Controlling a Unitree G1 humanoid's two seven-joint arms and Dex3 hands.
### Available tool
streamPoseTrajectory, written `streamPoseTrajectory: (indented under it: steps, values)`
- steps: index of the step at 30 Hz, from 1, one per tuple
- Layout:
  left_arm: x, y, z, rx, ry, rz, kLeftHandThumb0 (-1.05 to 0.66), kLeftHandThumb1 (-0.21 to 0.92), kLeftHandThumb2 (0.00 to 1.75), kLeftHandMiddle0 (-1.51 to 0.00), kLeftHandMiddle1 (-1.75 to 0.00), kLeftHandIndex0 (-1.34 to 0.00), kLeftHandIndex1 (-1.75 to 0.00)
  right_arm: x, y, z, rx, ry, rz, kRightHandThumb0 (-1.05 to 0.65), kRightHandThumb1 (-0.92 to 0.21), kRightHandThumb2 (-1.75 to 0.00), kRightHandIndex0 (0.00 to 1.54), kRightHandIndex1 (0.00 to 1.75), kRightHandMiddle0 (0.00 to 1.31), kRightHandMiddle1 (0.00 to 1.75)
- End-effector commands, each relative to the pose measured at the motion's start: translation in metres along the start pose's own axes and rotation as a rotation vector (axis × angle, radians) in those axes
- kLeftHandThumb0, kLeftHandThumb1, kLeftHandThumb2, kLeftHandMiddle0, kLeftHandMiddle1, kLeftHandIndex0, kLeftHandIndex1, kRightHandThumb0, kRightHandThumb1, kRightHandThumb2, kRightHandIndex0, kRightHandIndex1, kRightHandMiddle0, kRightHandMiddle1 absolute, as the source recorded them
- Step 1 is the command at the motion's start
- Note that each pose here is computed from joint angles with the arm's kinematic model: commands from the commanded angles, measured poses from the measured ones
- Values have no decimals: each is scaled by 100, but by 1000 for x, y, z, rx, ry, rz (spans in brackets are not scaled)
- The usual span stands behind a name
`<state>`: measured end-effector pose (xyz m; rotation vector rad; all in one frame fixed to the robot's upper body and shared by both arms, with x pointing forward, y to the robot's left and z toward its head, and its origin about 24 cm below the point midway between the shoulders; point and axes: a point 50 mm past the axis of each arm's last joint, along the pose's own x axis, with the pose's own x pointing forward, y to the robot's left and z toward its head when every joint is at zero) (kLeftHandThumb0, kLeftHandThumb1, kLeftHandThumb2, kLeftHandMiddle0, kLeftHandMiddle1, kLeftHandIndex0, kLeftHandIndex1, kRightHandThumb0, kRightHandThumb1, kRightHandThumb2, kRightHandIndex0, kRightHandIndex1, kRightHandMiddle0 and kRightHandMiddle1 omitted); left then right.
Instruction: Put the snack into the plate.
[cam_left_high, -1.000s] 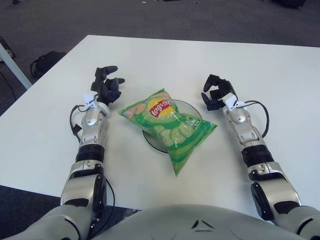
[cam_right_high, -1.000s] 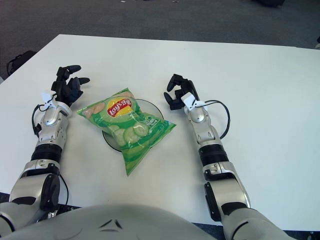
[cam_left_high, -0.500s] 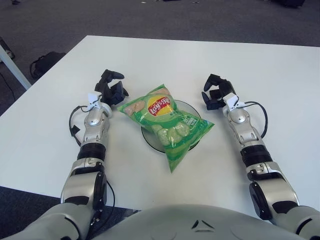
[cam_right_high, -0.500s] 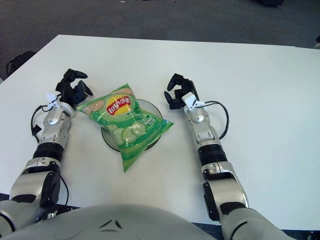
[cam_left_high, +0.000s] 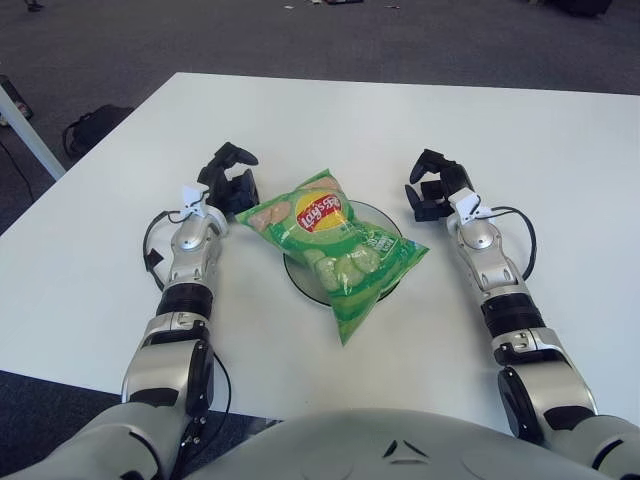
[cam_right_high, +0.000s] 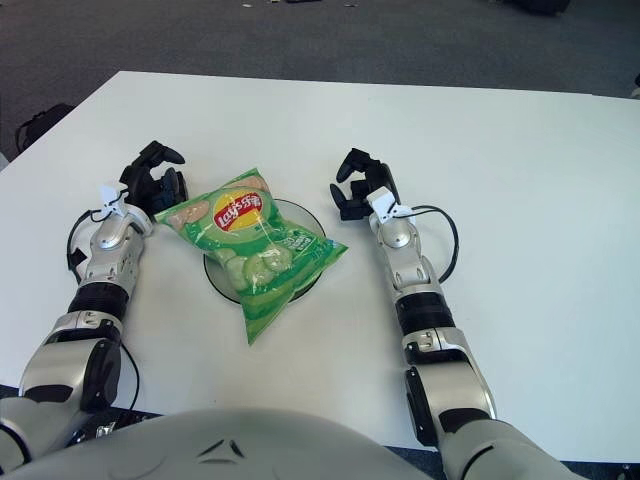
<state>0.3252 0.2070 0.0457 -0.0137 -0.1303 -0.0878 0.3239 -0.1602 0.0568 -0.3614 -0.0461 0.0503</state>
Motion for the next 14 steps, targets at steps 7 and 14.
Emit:
streamPoseTrajectory:
  steps: [7,14]
  values:
    - [-34,-15,-36,-9,107,-78,-45,39,122,-122,-175,-55,-175,-27,4,-50,78,245,-67,-49,-30,-134,132,175,63,175]
    - [-38,-19,-37,-31,108,-131,-45,40,121,-122,-175,-54,-175,-28,-1,-51,116,254,-137,-50,-28,-137,133,175,65,175]
